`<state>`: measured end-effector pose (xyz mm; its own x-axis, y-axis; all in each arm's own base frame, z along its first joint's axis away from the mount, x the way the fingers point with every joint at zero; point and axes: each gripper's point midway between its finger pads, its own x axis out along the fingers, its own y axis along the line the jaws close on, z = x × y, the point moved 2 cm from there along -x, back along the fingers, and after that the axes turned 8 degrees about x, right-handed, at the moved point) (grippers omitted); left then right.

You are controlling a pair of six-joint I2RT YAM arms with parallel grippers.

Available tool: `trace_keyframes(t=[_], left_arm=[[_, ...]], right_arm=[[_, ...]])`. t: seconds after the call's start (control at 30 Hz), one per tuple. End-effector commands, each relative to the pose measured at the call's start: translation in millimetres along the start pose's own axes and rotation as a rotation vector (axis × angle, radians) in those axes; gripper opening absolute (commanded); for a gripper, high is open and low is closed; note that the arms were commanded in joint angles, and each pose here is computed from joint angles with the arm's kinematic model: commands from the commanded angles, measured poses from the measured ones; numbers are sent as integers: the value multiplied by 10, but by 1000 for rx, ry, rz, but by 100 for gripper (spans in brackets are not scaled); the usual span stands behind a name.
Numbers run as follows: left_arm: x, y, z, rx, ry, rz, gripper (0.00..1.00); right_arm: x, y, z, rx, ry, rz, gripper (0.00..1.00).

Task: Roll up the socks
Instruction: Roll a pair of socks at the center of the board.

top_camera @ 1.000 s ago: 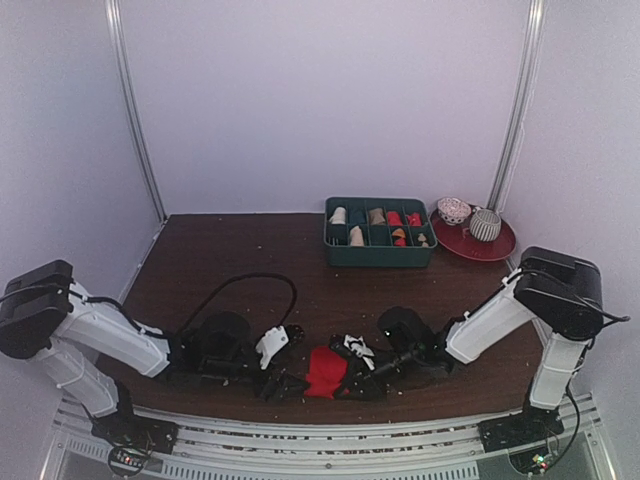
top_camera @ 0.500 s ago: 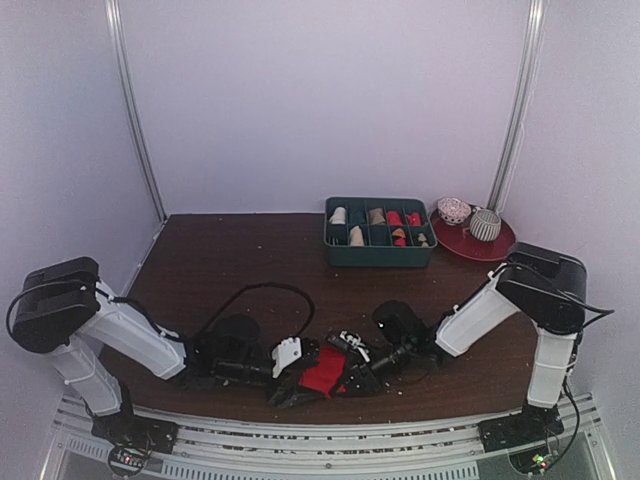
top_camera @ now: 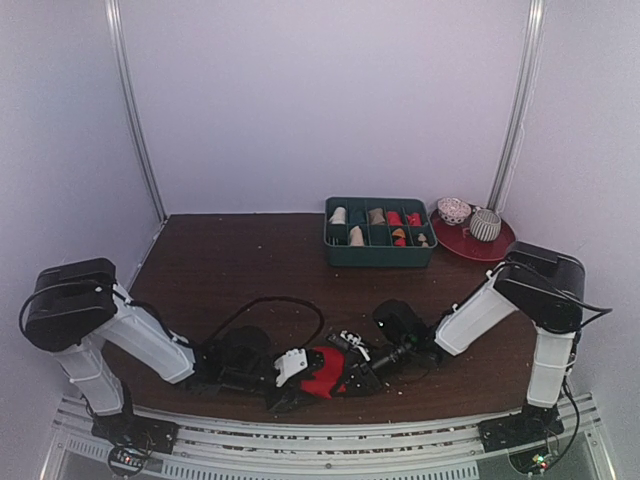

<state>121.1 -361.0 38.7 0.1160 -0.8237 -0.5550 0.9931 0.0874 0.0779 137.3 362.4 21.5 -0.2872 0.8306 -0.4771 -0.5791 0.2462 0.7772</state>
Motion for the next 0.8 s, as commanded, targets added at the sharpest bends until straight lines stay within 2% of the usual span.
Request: trace_keyframes(t=[0.0,0.1,0.17,0.33,0.43,0.5,0.6,0.7,0.77], left_arm=[[108,7,-130,-25,69,2,33],[130,-39,-92,-31,54,-35,19],[133,-62,-85,-42,59,-52,0],[189,-48,-229,-196,158,-82,0],[214,-84,-384,-338,229,-139,0],[223,-131,-485,-415,276,-170,0],[200,-206,-646,-504,350,-203,0],[164,-266,-762,-583,403,-242,0],[140,-291,-842,-615,440,-254,0]], right_arm=[[-119,-654,-957,330,233,-275,13],[-121,-659,-944,333,228,-279,13],[-124,-661,-938,334,226,-286,13],[-176,-604,-729,266,152,-309,22],[-288,-440,-420,146,23,-320,25],[-450,-266,-168,18,-112,-341,38],[-720,44,123,-233,-293,-389,44],[-870,355,227,-493,-368,-431,48],[-863,518,202,-654,-365,-439,52]])
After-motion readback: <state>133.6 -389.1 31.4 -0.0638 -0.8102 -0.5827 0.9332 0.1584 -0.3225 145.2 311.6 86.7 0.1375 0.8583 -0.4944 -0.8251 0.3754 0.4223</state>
